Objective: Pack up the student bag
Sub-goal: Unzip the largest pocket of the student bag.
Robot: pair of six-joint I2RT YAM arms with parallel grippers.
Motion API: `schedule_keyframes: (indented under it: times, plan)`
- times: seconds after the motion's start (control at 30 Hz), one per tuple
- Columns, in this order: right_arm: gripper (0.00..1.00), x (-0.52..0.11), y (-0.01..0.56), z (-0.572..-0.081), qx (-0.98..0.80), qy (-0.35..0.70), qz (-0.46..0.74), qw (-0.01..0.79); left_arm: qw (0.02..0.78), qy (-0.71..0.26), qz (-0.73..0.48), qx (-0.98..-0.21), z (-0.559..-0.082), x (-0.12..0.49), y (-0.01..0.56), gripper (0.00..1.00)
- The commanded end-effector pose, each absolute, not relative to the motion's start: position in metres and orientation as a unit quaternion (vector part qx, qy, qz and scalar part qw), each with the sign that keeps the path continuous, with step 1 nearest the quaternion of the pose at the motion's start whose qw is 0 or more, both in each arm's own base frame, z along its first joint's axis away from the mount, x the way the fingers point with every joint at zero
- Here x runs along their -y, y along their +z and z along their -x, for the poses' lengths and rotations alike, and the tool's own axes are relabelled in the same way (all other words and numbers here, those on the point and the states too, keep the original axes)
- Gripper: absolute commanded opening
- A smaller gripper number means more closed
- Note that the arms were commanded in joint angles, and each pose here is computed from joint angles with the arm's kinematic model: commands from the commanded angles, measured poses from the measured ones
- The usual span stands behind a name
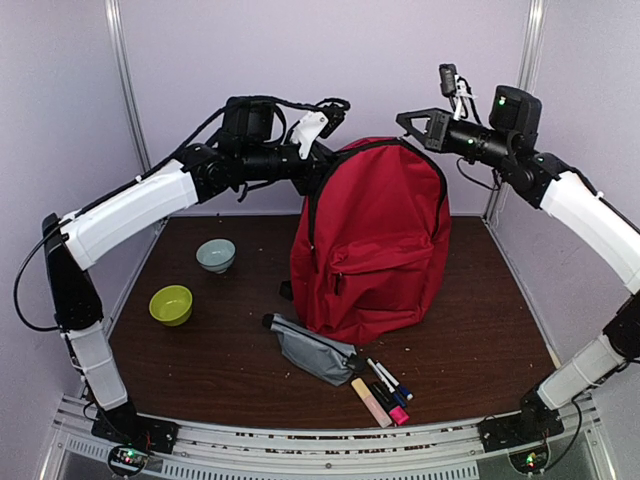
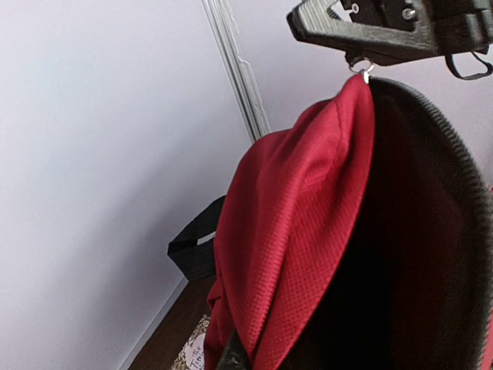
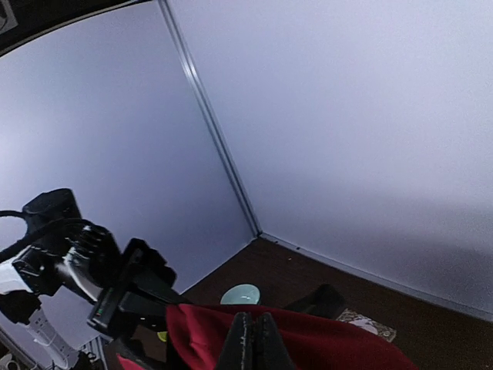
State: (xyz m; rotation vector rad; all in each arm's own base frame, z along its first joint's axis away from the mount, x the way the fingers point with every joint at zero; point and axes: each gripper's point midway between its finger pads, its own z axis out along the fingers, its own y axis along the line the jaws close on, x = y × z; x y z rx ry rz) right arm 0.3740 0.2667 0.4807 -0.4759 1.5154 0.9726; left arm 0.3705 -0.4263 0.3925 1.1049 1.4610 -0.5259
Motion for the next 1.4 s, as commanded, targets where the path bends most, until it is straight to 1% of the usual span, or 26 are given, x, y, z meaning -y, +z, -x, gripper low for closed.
schedule_keyframes:
  times: [0.0,0.07,0.17,0.3,0.4,0.5,0.6,0.67,0.7,0.77,0.83,0.9,1.0,1.07,1.13,1.2,1.27,1.33,1.37]
  plan:
    - [0.00,-0.165,0.509,-0.393,-0.639,0.327,0.066,0.693,0.679,-0.188,-0.400,-0.586,-0.372,0.382,0.466,0.00]
    - [0.00,-0.124,0.493,-0.402,-0.650,0.300,0.018,0.698,0.696,-0.187,-0.391,-0.573,-0.364,0.373,0.482,0.00]
    - [0.00,-0.080,0.477,-0.409,-0.652,0.290,-0.031,0.700,0.711,-0.188,-0.382,-0.560,-0.355,0.363,0.499,0.00]
    - [0.00,-0.051,0.462,-0.418,-0.665,0.283,-0.055,0.689,0.713,-0.198,-0.379,-0.556,-0.346,0.357,0.502,0.00]
    - [0.00,-0.057,0.470,-0.420,-0.668,0.294,-0.037,0.683,0.691,-0.225,-0.398,-0.560,-0.339,0.365,0.482,0.00]
    - [0.00,-0.073,0.497,-0.414,-0.652,0.307,-0.010,0.693,0.645,-0.271,-0.447,-0.557,-0.324,0.386,0.445,0.00]
    - [0.00,-0.103,0.528,-0.403,-0.637,0.305,0.049,0.706,0.615,-0.282,-0.502,-0.538,-0.302,0.404,0.416,0.00]
    - [0.00,-0.126,0.549,-0.392,-0.618,0.322,0.096,0.710,0.611,-0.291,-0.527,-0.515,-0.288,0.409,0.413,0.30]
    - [0.00,-0.137,0.563,-0.384,-0.603,0.335,0.118,0.714,0.608,-0.302,-0.537,-0.501,-0.280,0.410,0.416,0.40]
    - [0.00,-0.153,0.580,-0.373,-0.579,0.358,0.156,0.716,0.604,-0.324,-0.555,-0.471,-0.263,0.409,0.426,0.53]
    - [0.00,-0.169,0.593,-0.358,-0.556,0.382,0.198,0.712,0.606,-0.341,-0.571,-0.436,-0.244,0.405,0.440,0.63]
    - [0.00,-0.185,0.600,-0.343,-0.537,0.402,0.241,0.701,0.615,-0.349,-0.568,-0.421,-0.236,0.399,0.454,0.67]
    - [0.00,-0.209,0.593,-0.322,-0.522,0.420,0.302,0.679,0.632,-0.353,-0.547,-0.421,-0.234,0.390,0.472,0.66]
    - [0.00,-0.220,0.583,-0.312,-0.515,0.420,0.330,0.670,0.642,-0.355,-0.522,-0.435,-0.243,0.390,0.484,0.64]
    - [0.00,-0.227,0.575,-0.304,-0.510,0.415,0.347,0.668,0.645,-0.342,-0.490,-0.476,-0.268,0.395,0.486,0.64]
    - [0.00,-0.235,0.568,-0.300,-0.507,0.419,0.357,0.663,0.628,-0.321,-0.472,-0.528,-0.296,0.406,0.473,0.71]
    - [0.00,-0.239,0.564,-0.300,-0.507,0.426,0.359,0.658,0.613,-0.319,-0.469,-0.550,-0.312,0.420,0.463,0.79]
    - [0.00,-0.242,0.558,-0.304,-0.512,0.427,0.353,0.656,0.600,-0.332,-0.473,-0.553,-0.318,0.436,0.453,0.93]
    - [0.00,-0.243,0.554,-0.306,-0.516,0.428,0.350,0.654,0.593,-0.339,-0.480,-0.551,-0.317,0.444,0.447,0.97]
